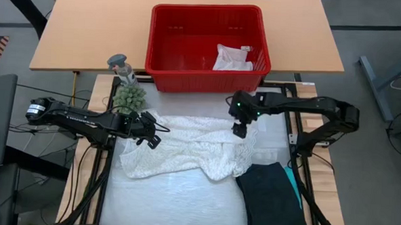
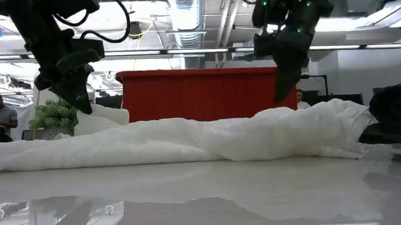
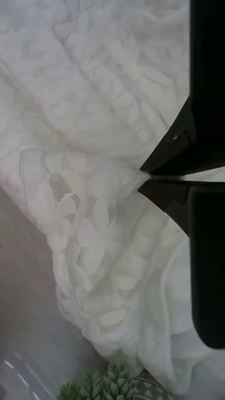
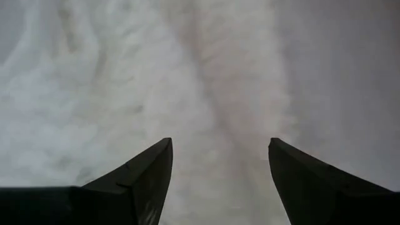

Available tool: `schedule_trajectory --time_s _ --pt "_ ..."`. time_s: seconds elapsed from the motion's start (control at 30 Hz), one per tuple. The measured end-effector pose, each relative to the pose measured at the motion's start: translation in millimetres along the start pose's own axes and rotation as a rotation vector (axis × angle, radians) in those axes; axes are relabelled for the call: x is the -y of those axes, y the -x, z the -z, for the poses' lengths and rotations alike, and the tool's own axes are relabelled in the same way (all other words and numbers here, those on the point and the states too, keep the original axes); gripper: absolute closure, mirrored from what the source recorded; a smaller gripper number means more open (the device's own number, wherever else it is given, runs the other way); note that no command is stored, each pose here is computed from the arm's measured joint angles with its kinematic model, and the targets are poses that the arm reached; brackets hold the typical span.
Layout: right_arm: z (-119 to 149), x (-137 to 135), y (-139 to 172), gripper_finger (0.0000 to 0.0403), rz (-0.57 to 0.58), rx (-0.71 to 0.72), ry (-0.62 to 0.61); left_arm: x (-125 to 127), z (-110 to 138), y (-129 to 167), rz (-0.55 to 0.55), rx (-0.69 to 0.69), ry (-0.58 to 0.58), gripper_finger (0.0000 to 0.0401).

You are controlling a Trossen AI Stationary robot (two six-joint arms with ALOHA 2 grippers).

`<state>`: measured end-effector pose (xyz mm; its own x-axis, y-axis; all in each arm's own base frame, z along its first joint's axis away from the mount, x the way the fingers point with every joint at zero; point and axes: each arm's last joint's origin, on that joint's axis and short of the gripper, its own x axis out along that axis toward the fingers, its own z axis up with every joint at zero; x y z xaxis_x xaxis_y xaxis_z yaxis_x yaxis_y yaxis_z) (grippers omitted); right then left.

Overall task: Fold Laundry from Bin
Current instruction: Fold the white t-shirt

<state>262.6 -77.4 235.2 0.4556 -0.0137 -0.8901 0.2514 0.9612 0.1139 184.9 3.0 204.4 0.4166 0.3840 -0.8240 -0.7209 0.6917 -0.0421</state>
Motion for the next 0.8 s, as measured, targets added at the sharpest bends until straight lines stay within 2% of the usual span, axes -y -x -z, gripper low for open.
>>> schedule_trajectory --time_s 0.07,0.27,0.4,0.53,0.7,0.73,0.8 --pt "1 0 -9 0.0117 -0.036 -0.037 0.023 0 0 0 0.0 0.0 0.001 0.0401" --pt "7 -1 -32 0.0118 -0.047 -0.177 0.06 0 0 0 0.007 -0.007 0.004 0.0401" --pt "9 -3 -36 0.0137 -0.069 -0.205 0.06 0 0 0 0.01 -0.006 0.025 0.0401" --pt "10 -3 -36 0.0209 -0.072 -0.213 0.052 0 0 0 0.011 -0.007 0.033 0.0401" --pt "13 -6 -34 0.0367 -0.076 -0.244 0.057 1 0 0 0.014 -0.01 0.041 0.0401" --pt "14 -8 -32 0.0379 -0.077 -0.248 0.061 1 0 0 0.014 -0.01 0.041 0.0401" --pt "12 -14 -25 0.0377 -0.046 -0.241 0.063 1 0 0 0.014 -0.01 0.041 0.0401"
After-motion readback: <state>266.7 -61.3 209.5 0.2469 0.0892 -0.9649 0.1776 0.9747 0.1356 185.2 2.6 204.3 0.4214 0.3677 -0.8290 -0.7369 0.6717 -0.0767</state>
